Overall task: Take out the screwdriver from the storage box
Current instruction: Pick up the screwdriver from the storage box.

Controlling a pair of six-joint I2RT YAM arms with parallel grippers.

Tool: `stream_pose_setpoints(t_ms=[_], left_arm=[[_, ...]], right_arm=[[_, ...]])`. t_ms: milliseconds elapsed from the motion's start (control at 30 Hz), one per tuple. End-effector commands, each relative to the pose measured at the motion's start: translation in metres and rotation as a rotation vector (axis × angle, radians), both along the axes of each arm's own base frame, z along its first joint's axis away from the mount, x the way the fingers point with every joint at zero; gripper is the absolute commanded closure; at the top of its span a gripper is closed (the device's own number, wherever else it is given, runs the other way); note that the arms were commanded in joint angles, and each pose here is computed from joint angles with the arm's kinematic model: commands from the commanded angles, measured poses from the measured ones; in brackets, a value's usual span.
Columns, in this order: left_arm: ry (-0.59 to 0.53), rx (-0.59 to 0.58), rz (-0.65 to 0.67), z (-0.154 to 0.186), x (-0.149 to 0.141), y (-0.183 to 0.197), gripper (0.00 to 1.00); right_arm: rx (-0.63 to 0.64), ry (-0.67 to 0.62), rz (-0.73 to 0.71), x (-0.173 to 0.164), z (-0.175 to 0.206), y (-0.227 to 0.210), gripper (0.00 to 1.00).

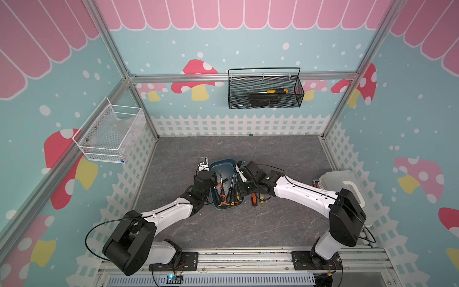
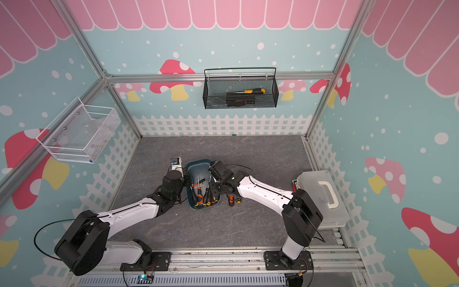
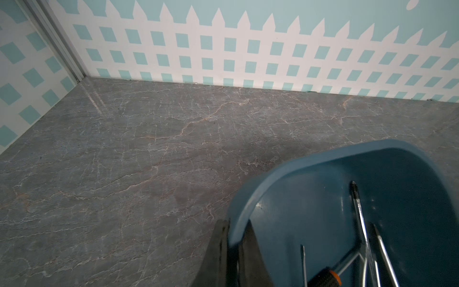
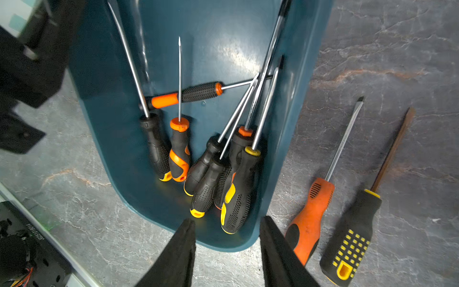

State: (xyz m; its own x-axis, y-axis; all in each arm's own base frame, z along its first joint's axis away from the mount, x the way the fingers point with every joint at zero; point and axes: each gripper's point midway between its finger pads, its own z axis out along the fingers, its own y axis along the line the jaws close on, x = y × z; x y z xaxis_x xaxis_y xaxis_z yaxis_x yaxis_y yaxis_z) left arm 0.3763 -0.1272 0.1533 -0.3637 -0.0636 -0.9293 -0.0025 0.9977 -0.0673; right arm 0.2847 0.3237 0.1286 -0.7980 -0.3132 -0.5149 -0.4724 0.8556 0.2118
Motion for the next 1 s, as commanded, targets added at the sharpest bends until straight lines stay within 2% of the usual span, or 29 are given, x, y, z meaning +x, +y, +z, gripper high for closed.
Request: stream_pose_setpoints(t_ms=[0, 533, 800, 900, 967], left_arm=[[0.052, 0.034, 0.007, -0.016, -0.003, 0.001, 1.0], [0.053, 0.037, 0.021, -0.019, -0.005, 0.005, 1.0], [0.047, 0.04, 0.027, -0.016, -0.006, 0.007, 1.0], [0.045, 0.038, 0.028, -0.015, -0.006, 0.007, 1.0], [0.043, 0.037, 0.029, -0.015, -0.006, 0.007, 1.0]], right_arm=[[-0.029, -0.002, 0.019, 0.001, -0.003, 0.006, 0.55], [-0.12, 0.031, 0.071, 0.006, -0.031, 0.022, 0.55], [-0.031, 0.104, 0.08, 0.002, -0.047, 0.042, 0.57], [-0.026, 0.1, 0.078, 0.004, -0.045, 0.043, 0.58], [-0.048, 0.122, 0.078, 0.003, -0.059, 0.043, 0.59]])
